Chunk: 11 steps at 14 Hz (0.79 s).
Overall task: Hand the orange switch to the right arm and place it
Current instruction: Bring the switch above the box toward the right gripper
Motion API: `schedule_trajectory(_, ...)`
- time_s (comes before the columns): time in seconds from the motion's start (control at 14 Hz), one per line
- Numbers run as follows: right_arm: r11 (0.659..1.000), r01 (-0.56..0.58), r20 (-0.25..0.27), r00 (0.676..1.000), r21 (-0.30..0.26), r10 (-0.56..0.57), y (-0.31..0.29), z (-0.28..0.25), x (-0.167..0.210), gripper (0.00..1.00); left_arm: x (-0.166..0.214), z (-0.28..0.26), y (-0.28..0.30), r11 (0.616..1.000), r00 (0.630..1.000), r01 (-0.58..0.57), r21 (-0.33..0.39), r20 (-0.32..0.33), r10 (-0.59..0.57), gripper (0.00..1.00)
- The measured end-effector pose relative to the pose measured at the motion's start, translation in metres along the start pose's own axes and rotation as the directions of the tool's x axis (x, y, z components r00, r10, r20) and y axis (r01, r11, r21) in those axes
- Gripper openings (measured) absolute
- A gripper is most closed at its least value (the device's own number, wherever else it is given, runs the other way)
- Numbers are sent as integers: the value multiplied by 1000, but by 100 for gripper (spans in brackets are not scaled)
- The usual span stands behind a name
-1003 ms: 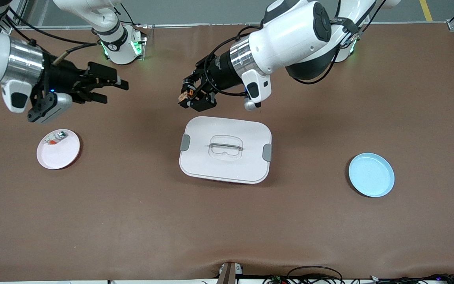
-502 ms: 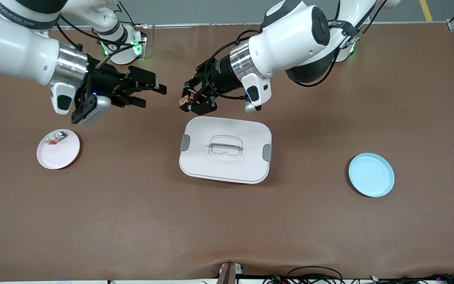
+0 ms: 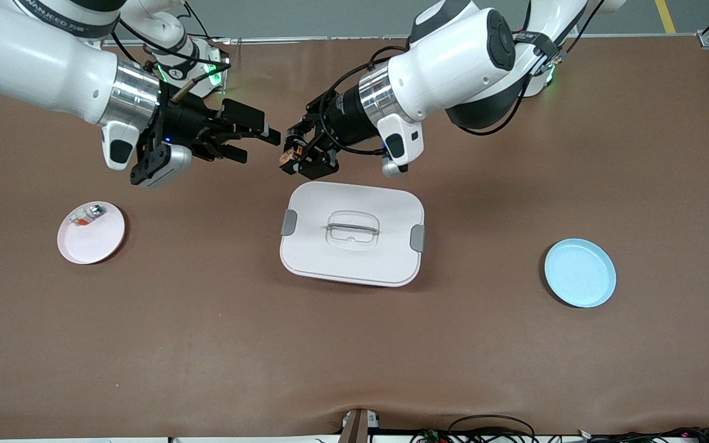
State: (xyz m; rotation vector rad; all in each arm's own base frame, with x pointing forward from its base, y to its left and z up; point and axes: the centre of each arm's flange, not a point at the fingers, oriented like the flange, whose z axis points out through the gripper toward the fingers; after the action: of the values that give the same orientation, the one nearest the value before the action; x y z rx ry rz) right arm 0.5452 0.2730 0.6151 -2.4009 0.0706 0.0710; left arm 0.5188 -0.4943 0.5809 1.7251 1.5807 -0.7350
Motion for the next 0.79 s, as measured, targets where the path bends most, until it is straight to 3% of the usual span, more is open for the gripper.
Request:
schedule_trajectory(0.21,999,-50,-17,999,-14,50,-17,20,-14,100,0,0,0,1000,1000,0,-1,1,0,72)
schedule_trajectory(0.79,998,-44,-31,999,-48,42,-23,29,-19,100,-1,-1,0,1000,1000,-1,-3,2,1,72)
